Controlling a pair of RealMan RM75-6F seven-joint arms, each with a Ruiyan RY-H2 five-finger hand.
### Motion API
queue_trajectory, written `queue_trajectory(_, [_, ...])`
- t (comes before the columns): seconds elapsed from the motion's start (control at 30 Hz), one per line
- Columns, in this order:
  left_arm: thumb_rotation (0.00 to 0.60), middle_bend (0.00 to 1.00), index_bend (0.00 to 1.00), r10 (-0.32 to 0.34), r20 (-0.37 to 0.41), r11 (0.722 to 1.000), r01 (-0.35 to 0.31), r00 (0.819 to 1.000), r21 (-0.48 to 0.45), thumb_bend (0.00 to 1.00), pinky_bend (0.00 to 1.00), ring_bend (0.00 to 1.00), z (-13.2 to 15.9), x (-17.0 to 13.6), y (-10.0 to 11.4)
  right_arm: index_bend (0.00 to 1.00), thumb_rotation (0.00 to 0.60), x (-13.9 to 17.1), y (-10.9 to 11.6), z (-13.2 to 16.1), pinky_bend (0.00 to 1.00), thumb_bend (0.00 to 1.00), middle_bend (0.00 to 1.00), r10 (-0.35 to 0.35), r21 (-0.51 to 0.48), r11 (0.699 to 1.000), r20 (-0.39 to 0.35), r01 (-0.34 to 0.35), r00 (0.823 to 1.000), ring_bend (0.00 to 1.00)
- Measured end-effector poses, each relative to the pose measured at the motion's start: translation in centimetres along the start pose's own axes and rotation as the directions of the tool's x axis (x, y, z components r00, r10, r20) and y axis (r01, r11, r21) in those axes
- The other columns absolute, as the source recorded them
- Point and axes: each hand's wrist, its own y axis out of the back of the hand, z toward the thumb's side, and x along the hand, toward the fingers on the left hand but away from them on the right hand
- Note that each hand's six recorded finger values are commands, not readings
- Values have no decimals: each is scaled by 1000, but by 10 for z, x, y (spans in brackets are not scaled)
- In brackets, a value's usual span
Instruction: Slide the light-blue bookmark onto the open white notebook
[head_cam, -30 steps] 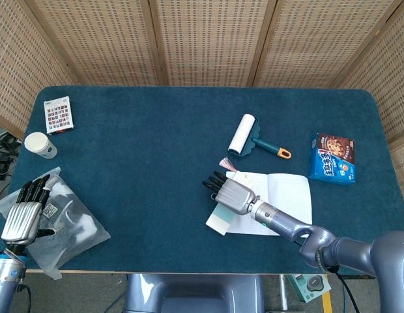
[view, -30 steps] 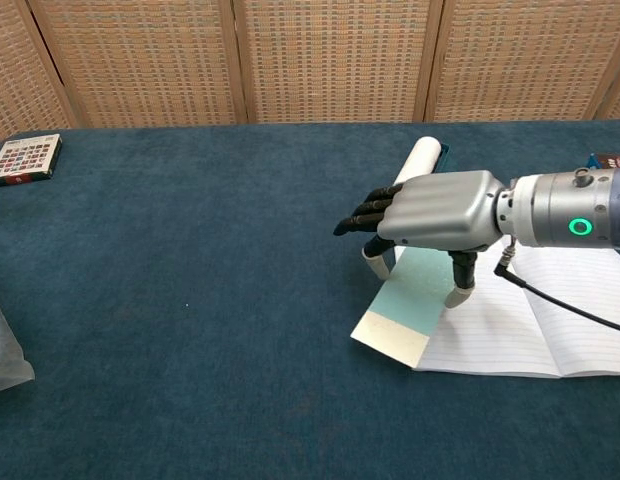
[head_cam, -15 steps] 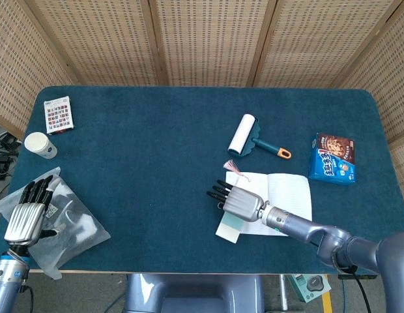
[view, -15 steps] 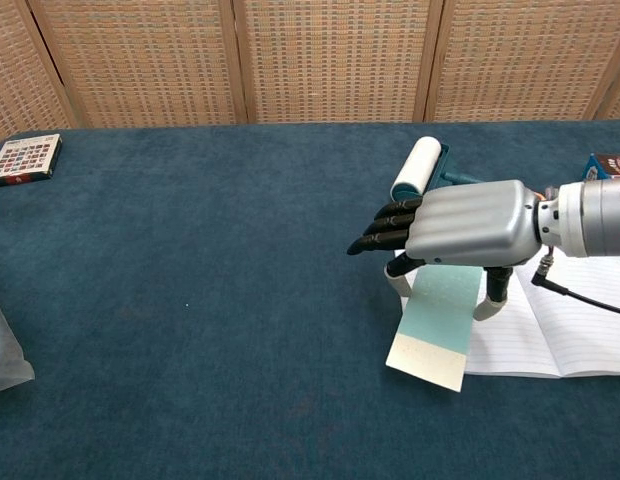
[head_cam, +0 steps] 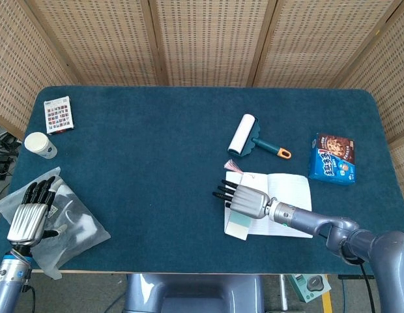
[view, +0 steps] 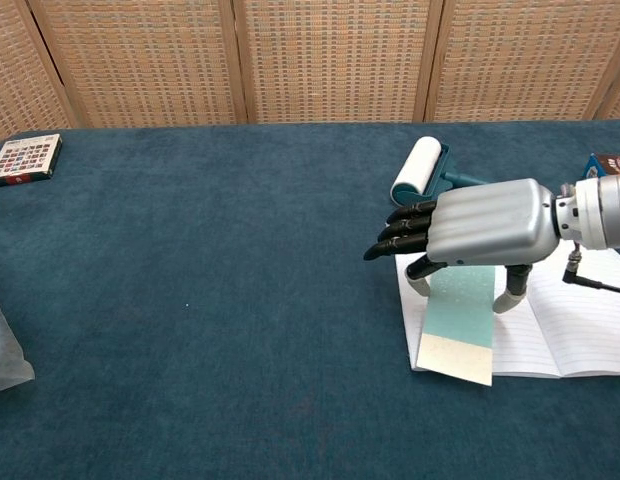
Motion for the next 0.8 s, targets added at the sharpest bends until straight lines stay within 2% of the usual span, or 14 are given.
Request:
queue_trajectory(0.5, [600, 0, 0, -22, -7, 1000, 22, 1000, -1, 119, 0, 0, -1, 3, -6, 556, 600, 5, -22, -17, 64, 197, 62, 58, 24, 998, -6, -58, 998, 0])
queue_trajectory(0.8, [600, 0, 0, -24, -9, 1000, 24, 1000, 0, 119, 0, 0, -2, 3, -6, 562, 600, 6, -21, -17, 63, 203, 65, 64, 27, 998, -35, -63, 997, 0])
